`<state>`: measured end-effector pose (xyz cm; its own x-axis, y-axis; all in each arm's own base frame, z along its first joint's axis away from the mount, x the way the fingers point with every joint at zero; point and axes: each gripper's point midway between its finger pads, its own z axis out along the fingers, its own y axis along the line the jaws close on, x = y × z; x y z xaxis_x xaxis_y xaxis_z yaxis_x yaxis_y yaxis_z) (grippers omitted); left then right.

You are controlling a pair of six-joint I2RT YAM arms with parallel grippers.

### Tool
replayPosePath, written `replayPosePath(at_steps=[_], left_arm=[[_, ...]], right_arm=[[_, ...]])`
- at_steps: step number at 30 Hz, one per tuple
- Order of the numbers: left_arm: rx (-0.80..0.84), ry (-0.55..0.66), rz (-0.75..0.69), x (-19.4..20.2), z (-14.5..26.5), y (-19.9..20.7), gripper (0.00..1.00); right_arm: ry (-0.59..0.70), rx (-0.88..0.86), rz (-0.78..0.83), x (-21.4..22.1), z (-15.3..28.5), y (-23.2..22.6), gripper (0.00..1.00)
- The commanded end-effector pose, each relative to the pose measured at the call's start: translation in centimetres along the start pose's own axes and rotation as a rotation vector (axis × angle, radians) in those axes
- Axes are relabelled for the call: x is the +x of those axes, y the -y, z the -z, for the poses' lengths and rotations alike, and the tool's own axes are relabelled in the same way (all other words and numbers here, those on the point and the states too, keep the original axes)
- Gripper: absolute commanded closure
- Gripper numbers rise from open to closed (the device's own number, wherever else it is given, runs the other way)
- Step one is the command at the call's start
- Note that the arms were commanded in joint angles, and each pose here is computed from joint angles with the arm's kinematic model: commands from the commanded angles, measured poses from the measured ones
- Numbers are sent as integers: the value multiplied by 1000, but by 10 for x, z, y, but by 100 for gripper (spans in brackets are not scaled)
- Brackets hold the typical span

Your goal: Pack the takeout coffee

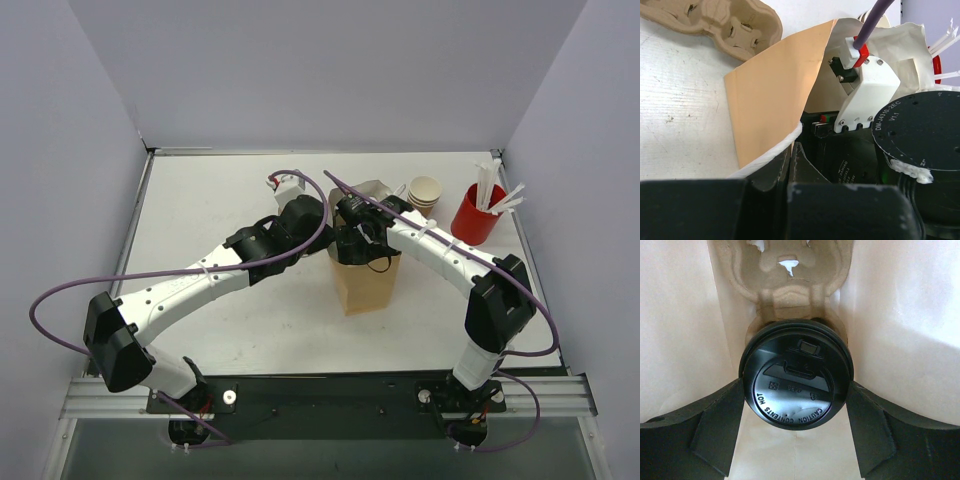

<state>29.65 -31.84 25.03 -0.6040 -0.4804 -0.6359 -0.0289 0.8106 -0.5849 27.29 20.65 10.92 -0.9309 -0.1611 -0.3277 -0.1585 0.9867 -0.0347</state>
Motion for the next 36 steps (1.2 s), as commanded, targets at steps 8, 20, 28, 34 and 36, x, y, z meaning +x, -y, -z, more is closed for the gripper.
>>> replayPosePath(at_steps=[8,20,28,34,36], left_arm=[[75,36,35,-19,18,18,100],[69,36,34,-19,17,17,100],[70,34,34,-19,17,17,100],[70,31,31,-18,16,18,100],[67,31,31,-18,16,16,100]], right_arm=[[-62,130,29,21,-24,23,60],[-72,142,32,26,-32,25,60],[-71,145,33,27,-34,26,60],[-74,145,36,28,-34,26,60],[-74,145,36,28,-34,26,60]])
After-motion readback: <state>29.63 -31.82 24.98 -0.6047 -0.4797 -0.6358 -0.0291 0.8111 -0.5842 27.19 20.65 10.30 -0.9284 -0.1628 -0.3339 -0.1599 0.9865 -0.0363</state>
